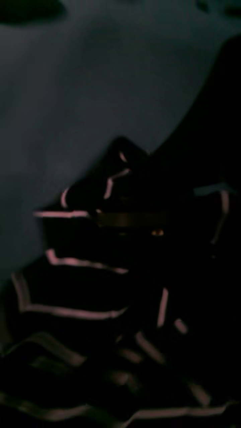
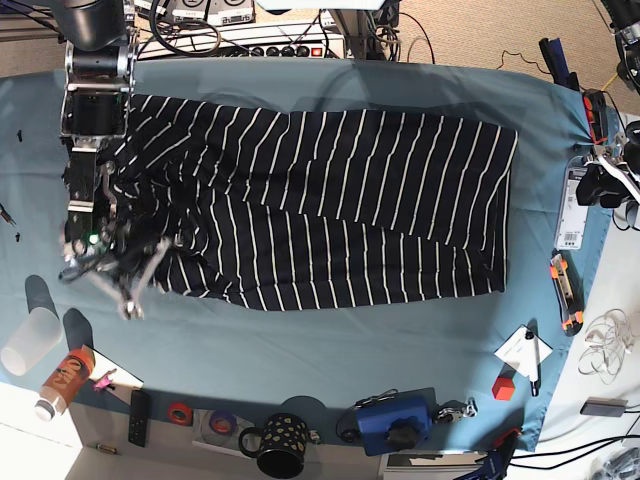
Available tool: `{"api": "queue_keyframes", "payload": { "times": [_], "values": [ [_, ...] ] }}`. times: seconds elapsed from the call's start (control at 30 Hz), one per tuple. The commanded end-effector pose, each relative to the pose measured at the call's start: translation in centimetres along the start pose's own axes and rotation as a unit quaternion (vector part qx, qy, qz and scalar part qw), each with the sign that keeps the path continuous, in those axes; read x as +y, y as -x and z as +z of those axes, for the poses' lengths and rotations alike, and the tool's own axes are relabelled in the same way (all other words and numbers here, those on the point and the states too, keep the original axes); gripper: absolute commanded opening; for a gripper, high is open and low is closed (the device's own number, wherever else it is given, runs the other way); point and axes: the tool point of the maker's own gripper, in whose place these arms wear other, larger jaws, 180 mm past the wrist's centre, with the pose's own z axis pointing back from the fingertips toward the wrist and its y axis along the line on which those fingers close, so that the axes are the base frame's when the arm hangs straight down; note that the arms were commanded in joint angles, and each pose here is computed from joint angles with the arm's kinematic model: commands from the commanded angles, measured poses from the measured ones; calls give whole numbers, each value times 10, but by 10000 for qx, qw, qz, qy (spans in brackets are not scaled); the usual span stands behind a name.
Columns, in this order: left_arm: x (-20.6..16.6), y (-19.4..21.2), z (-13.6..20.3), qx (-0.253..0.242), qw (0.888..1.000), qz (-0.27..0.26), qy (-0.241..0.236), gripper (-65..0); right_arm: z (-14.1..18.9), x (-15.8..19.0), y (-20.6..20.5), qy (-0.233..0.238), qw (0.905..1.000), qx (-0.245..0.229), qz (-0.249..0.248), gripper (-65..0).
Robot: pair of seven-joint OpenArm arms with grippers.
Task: Layout the t-shirt on the table in an organized manner, then fold the t-shirt properly
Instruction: 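Fold the held shirt edge over onto the shirt with the right gripper, then open the right gripper and raise it off the shirt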
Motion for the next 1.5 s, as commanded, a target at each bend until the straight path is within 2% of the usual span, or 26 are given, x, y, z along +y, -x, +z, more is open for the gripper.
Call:
{"api": "queue_keyframes", "payload": {
  "times": [0.0,0.17,0.37,0.4,0.5,0.53,0.9,1.07,1.23,1.4,1.47],
  "values": [
    [1,-16,6,-236,9996,-131,-3,-341,12,-16,-30,190,9990,-414,24,-650],
    [1,-16,6,-236,9996,-132,-3,-341,19,-25,-52,275,9976,-638,23,-650],
    [1,-16,6,-236,9996,-131,-3,-341,19,-21,-51,187,9980,-573,167,-650],
    [1,-16,6,-236,9996,-131,-3,-341,19,-19,-51,126,9979,-572,264,-631],
    [1,-16,6,-236,9996,-131,-3,-341,19,-16,-51,57,9977,-568,376,-510],
    [1,-16,6,-234,9996,-131,-3,-341,19,-16,-51,59,9977,-568,372,-494],
    [1,-16,6,-234,9996,-131,-3,-341,19,-17,-50,75,9978,-557,349,-493],
    [1,-16,6,-234,9996,-131,-3,-341,17,-29,-44,390,9982,-444,-94,-493],
    [1,-16,6,-236,9996,-131,-3,-341,1,-27,-19,289,9991,-143,-271,-494],
    [1,-17,6,-237,9996,-132,-1,-341,-7,-26,-9,228,9991,-97,-339,-497],
    [1,-17,6,-237,9996,-130,-2,-341,-7,-26,-8,227,9991,-62,-340,-566]
  ]
}}
